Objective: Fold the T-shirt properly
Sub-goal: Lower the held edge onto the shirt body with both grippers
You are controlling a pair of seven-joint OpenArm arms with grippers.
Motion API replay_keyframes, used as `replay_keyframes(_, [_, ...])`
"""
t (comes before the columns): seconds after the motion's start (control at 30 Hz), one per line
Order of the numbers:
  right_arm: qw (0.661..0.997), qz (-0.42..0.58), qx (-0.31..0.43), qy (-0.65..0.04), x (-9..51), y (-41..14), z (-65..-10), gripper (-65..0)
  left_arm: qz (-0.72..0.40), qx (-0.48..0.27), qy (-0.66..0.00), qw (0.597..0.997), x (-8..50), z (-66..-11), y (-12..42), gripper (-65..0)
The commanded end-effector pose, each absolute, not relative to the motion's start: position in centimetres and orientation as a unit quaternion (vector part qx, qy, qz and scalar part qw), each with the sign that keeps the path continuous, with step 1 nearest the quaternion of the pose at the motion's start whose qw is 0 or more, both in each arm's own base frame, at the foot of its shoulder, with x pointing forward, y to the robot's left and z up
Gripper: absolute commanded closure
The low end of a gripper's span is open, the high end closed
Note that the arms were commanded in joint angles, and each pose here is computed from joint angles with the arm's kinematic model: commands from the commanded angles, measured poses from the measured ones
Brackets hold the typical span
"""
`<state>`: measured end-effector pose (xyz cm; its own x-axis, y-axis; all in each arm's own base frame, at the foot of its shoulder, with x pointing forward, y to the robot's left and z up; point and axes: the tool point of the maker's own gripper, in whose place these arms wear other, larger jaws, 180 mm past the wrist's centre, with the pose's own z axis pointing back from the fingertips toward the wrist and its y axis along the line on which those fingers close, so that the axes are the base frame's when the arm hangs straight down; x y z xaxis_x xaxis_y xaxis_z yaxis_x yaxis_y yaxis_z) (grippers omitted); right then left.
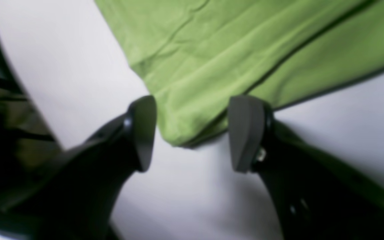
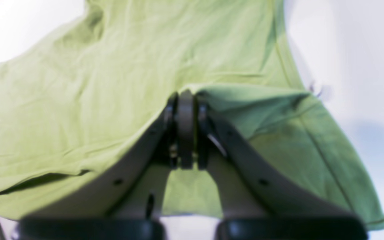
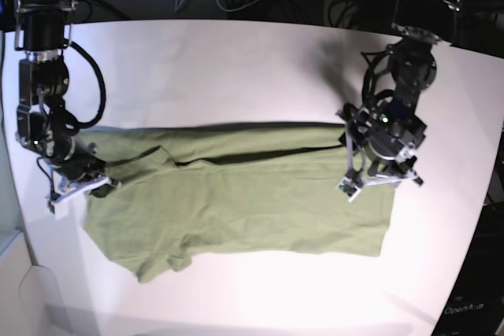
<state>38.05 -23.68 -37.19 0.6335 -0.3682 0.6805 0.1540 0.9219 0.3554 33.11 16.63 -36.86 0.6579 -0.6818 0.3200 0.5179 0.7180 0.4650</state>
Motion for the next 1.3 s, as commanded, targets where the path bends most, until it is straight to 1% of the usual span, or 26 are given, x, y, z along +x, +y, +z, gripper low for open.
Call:
replay_keyframes(0.0, [0.881, -0.147, 0.13, -0.431, 39.3, -24.4, -35.2, -0.6, -0.341, 0.199, -0.258, 0.882, 34.2, -35.5, 17.1, -33.4])
replay_keyframes(0.07, [0.881, -0.147, 0.13, -0.431, 39.3, -24.4, -35.2, -0.6, -0.352, 0.232, -0.247, 0.872, 33.9, -35.6, 17.9, -33.4])
replay_keyframes(0.13, [0.881, -0.147, 0.13, -0.431, 39.3, -24.4, -35.2, -0.6, -0.357, 0.246, -0.242, 0.868, 33.8, -35.6, 18.5, -33.4])
replay_keyframes(0.27, [0.881, -0.147, 0.13, -0.431, 39.3, -24.4, -35.2, -0.6, -0.404, 0.247, -0.232, 0.85, 33.6, -35.9, 18.7, -33.4])
replay_keyframes(0.43, [0.881, -0.147, 0.13, -0.431, 39.3, -24.4, -35.2, -0.6, -0.422, 0.243, -0.23, 0.843, 33.2, -36.3, 18.7, -33.4])
replay_keyframes(0.63, [0.88, -0.146, 0.13, -0.433, 39.3, -24.4, -35.1, -0.6, -0.427, 0.235, -0.208, 0.848, 32.5, -38.4, 19.4, -33.4])
replay_keyframes(0.87, [0.88, -0.145, 0.13, -0.434, 39.4, -24.4, -35.0, -0.6, -0.445, 0.259, -0.181, 0.838, 32.1, -41.2, 21.0, -33.4])
replay_keyframes(1.27, [0.88, -0.147, 0.13, -0.433, 39.4, -24.4, -35.1, -0.6, -0.446, 0.262, -0.189, 0.835, 32.5, -40.8, 20.6, -33.4])
